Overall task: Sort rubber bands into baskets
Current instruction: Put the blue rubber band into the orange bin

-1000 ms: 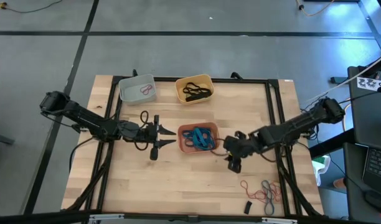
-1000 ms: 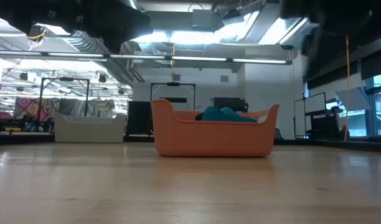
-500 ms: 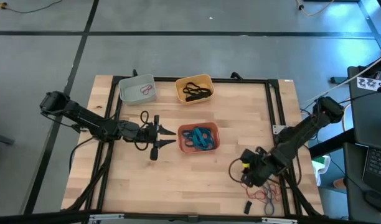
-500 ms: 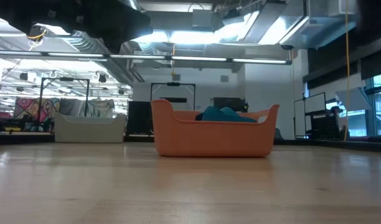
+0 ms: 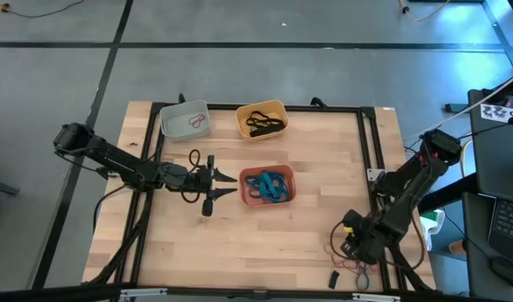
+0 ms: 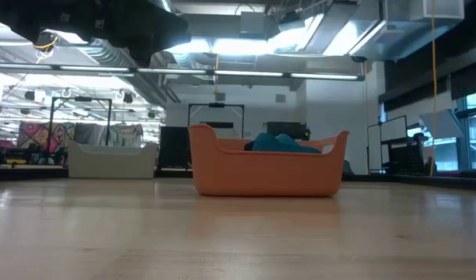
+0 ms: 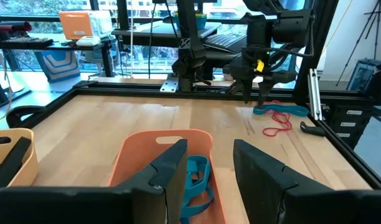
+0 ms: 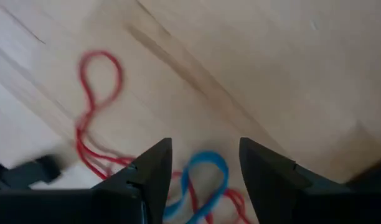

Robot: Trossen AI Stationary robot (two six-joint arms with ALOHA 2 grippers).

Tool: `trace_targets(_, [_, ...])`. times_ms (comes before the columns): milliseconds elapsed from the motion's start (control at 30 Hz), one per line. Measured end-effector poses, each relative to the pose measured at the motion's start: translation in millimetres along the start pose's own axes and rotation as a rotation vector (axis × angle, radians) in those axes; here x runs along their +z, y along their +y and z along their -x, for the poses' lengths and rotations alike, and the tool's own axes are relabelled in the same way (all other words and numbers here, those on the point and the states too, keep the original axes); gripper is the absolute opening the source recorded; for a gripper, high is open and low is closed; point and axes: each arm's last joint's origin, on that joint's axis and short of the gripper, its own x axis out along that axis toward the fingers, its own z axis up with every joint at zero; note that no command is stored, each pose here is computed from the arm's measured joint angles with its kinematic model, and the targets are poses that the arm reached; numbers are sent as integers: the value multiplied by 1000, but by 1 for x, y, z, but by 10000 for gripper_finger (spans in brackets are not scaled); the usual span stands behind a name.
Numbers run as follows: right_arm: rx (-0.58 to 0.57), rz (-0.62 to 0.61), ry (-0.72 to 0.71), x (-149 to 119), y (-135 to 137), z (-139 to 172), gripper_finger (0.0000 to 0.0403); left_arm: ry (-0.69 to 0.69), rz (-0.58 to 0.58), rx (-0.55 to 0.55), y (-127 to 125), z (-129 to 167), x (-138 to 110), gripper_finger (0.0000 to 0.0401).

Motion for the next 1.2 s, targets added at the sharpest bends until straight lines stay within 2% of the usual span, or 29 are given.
trace_targets(333, [-1, -6, 32, -23, -9, -7, 186, 0, 0, 0, 0, 0, 0, 127])
trace_targets(633, [-105, 19, 26, -29, -10, -24, 186, 0, -1, 0, 0, 0, 0, 127])
trace_targets(833, [-131, 25, 36, -29, -10, -28, 183, 0, -1, 0, 0, 0, 0, 127])
trace_targets(967, [-131, 62, 37, -30, -8, -31, 149, 0, -1, 0, 0, 0, 0, 127])
trace_targets(1200, [-115, 81, 23, -31, -5, -35, 36, 0, -1, 0, 0, 0, 0, 127])
